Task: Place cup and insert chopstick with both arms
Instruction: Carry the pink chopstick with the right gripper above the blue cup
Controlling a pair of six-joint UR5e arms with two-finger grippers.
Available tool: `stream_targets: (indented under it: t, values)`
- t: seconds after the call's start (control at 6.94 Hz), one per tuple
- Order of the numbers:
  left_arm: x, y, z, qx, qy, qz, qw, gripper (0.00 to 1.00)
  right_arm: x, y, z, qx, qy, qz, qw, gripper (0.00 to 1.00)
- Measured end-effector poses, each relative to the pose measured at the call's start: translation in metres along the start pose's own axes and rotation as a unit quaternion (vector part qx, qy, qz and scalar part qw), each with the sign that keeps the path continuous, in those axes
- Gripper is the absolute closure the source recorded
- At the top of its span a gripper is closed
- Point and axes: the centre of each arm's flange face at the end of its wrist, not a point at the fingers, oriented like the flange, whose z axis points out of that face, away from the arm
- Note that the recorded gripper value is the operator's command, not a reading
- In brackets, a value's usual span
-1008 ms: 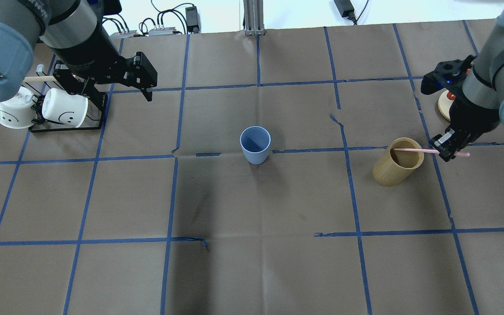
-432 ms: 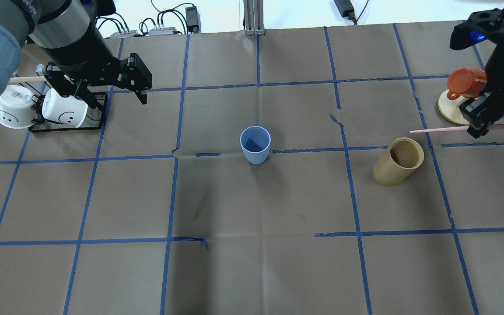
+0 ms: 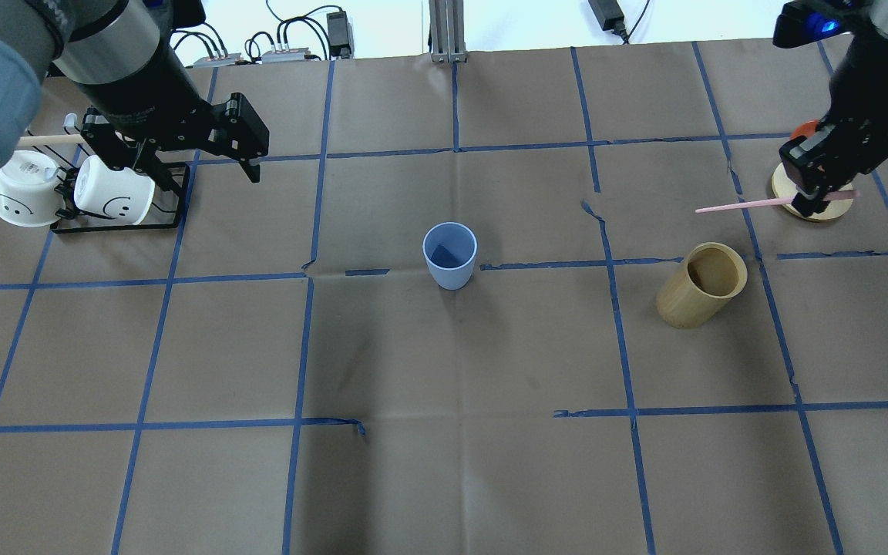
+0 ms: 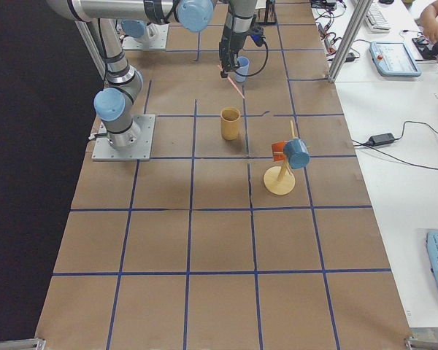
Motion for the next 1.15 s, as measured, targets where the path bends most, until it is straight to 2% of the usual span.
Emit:
stream_targets:
  t: [0.29, 0.58, 0.86, 1.15]
  values:
    - [0.0, 0.0, 0.001, -0.001, 0.0, 0.0, 1.0, 0.0, -0.062, -0.026, 0.001, 0.009, 0.0, -0.04, 0.9992, 0.94]
    - [0.001, -0.004, 0.004, -0.006, 0.003, 0.001, 1.0, 0.0, -0.117, -0.064, 0.006, 0.018, -0.002, -0.092, 0.9956, 0.94]
    - [0.0, -0.002, 0.003, -0.009, 0.003, 0.0, 1.0, 0.0, -0.163, -0.104, 0.021, 0.013, 0.002, -0.134, 0.991, 0.94]
    - [0.0, -0.002, 0.003, -0.01, 0.003, 0.0, 0.9999, 0.0, -0.19, -0.118, 0.028, 0.008, 0.002, -0.152, 0.9883, 0.94]
